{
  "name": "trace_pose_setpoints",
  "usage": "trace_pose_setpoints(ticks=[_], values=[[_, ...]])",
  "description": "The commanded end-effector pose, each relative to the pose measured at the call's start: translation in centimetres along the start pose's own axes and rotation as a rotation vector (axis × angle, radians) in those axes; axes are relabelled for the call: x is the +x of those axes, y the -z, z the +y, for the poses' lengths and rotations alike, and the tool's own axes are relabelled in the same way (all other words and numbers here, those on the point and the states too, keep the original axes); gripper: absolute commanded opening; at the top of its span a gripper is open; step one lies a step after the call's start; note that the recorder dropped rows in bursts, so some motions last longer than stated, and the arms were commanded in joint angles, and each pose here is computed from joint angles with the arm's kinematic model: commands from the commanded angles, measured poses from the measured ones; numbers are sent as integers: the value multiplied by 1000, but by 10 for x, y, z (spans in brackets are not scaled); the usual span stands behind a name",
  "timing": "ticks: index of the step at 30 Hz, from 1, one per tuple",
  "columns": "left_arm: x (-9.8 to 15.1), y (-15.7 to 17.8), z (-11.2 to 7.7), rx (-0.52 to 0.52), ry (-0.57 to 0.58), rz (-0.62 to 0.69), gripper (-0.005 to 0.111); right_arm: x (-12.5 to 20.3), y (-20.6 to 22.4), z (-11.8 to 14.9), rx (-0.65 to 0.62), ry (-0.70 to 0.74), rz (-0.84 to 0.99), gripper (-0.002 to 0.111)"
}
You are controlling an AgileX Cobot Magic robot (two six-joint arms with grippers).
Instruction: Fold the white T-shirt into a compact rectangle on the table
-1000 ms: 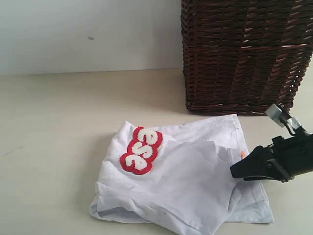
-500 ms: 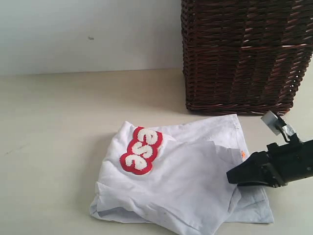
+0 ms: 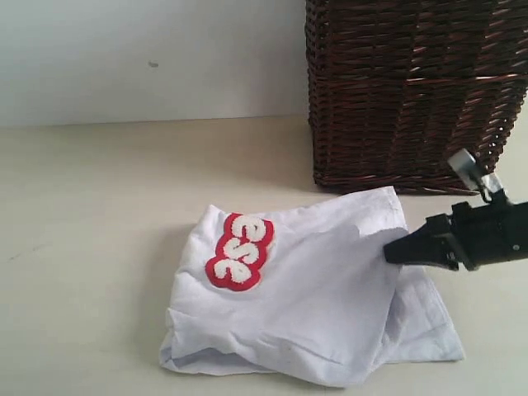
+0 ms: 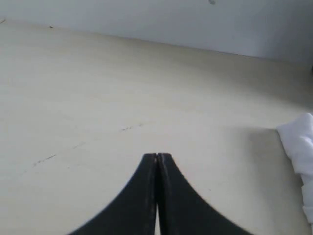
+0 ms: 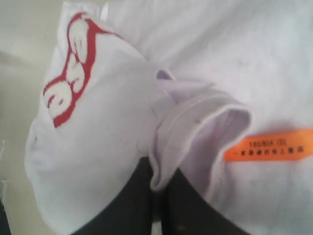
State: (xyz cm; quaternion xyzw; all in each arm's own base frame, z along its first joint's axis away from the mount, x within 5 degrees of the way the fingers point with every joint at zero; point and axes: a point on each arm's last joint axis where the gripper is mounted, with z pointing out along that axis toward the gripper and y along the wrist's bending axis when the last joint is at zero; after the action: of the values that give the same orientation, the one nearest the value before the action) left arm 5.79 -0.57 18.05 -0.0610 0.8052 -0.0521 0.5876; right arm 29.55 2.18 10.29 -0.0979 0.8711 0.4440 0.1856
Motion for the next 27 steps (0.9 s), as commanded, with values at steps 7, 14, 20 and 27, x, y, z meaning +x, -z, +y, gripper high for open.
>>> trace_pose_setpoints(ticks=[7, 14, 20, 27], values=[[0, 0, 0, -5, 1, -15, 0, -24, 12, -21, 311, 29, -99, 0], [0, 0, 0, -5, 1, -15, 0, -17, 9, -40, 425, 15, -60, 9], [0, 0, 0, -5, 1, -15, 0, -17, 8, -39, 411, 20, -55, 48], [0, 0, 0, -5, 1, -15, 0, -33, 28, -13, 426, 113, -123, 60]])
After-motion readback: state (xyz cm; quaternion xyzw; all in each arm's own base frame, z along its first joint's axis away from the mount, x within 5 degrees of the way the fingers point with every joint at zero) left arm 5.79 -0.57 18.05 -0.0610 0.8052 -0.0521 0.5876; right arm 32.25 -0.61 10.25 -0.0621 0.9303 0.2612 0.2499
